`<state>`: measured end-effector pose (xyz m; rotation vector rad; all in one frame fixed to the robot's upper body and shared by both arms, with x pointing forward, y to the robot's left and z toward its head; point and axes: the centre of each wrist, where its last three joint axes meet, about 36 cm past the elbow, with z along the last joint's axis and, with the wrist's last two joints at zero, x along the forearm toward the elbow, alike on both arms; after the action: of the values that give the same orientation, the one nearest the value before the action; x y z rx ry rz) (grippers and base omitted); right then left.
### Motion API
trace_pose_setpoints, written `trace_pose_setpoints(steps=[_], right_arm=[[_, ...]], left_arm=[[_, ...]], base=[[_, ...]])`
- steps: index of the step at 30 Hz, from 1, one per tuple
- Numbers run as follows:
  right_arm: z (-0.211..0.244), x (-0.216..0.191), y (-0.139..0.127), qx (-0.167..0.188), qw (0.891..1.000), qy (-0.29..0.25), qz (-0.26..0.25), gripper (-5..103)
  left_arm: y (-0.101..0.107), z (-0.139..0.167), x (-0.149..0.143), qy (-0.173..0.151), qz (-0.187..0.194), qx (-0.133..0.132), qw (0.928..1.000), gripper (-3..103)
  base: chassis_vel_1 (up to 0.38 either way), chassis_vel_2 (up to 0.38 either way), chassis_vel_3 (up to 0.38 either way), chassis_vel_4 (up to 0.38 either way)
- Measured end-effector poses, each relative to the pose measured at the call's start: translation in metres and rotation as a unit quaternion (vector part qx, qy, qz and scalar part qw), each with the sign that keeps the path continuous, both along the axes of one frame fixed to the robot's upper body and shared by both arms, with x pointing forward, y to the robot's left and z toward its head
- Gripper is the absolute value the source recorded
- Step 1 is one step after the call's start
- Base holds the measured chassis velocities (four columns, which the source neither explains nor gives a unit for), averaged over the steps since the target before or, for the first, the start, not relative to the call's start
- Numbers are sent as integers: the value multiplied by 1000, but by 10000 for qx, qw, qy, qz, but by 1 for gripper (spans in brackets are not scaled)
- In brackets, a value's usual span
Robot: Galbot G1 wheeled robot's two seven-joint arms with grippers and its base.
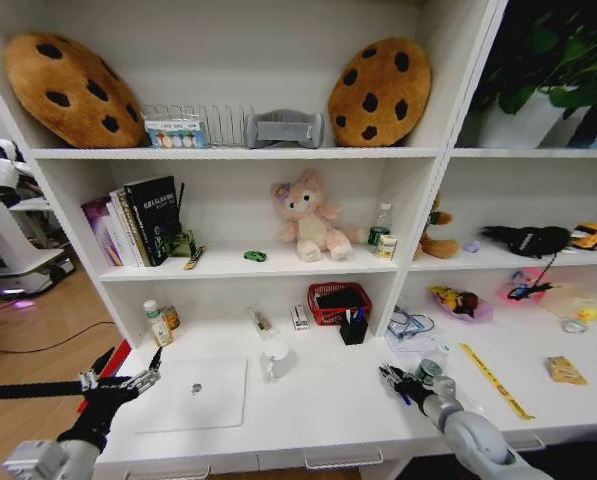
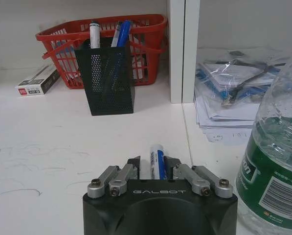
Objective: Organize the objects on the table.
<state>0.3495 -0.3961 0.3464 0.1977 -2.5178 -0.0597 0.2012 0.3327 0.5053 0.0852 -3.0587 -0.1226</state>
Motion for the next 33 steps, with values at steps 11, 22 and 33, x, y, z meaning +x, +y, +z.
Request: trace_pose_setpoints(steps=[11, 22, 33], right_arm=[[5, 5, 2, 34, 9996, -275, -82, 12], [45, 55, 39, 188, 9636, -2662, 145, 12], [-4, 136, 50, -187, 9228, -3848, -77, 12]], left_arm=[[0, 0, 0, 0, 0, 0, 10000, 100], [0, 0, 0, 0, 1, 0, 10000, 100], [0, 0, 0, 0, 0, 0, 10000, 100]], base=[[0, 0, 0, 0], [0, 0, 0, 0], [0, 0, 0, 0]])
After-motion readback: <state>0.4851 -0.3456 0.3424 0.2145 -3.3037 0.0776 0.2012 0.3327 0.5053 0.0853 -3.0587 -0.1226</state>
